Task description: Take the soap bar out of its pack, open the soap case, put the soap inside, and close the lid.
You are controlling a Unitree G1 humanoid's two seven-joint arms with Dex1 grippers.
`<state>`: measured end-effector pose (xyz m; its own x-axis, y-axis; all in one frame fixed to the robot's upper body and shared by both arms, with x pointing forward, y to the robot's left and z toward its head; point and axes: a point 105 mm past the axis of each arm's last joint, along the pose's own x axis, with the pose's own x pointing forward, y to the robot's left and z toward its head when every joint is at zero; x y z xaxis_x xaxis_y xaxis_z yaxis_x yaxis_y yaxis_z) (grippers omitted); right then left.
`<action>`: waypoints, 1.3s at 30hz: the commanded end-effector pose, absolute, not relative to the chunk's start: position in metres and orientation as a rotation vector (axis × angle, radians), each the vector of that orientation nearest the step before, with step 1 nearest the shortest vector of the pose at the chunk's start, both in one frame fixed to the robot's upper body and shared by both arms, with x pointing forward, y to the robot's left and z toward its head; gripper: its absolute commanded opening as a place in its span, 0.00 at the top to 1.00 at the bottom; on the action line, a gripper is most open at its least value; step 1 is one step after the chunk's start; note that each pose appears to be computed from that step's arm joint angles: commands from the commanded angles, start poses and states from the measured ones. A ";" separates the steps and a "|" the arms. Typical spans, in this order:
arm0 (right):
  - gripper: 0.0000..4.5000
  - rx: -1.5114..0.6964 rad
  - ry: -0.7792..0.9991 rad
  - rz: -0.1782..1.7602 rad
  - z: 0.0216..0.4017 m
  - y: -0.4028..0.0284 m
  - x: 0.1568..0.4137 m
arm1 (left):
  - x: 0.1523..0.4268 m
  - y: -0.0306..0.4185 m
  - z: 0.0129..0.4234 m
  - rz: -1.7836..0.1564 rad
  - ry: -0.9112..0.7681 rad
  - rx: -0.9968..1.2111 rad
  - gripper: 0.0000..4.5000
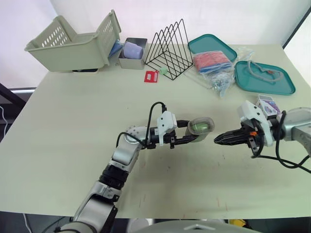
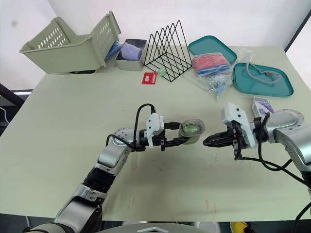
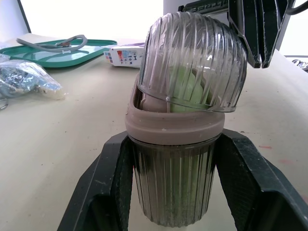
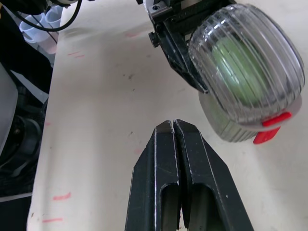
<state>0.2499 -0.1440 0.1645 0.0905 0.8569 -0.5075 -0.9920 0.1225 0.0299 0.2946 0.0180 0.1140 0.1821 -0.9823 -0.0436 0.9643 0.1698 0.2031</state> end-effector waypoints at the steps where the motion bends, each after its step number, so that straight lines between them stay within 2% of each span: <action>1: 0.99 -0.405 0.403 1.426 0.173 -0.139 0.253 | 0.291 0.015 0.123 -1.397 -0.152 0.196 0.55; 39: 0.99 -0.434 0.293 1.443 0.189 -0.121 0.265 | 0.289 0.012 0.123 -1.406 -0.150 0.203 0.55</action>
<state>0.2656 -0.1243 0.1801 0.1177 0.8785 -0.4631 -0.9929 0.0948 -0.0724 0.2944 0.0175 0.1136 0.1822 -0.9822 -0.0448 0.9648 0.1699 0.2007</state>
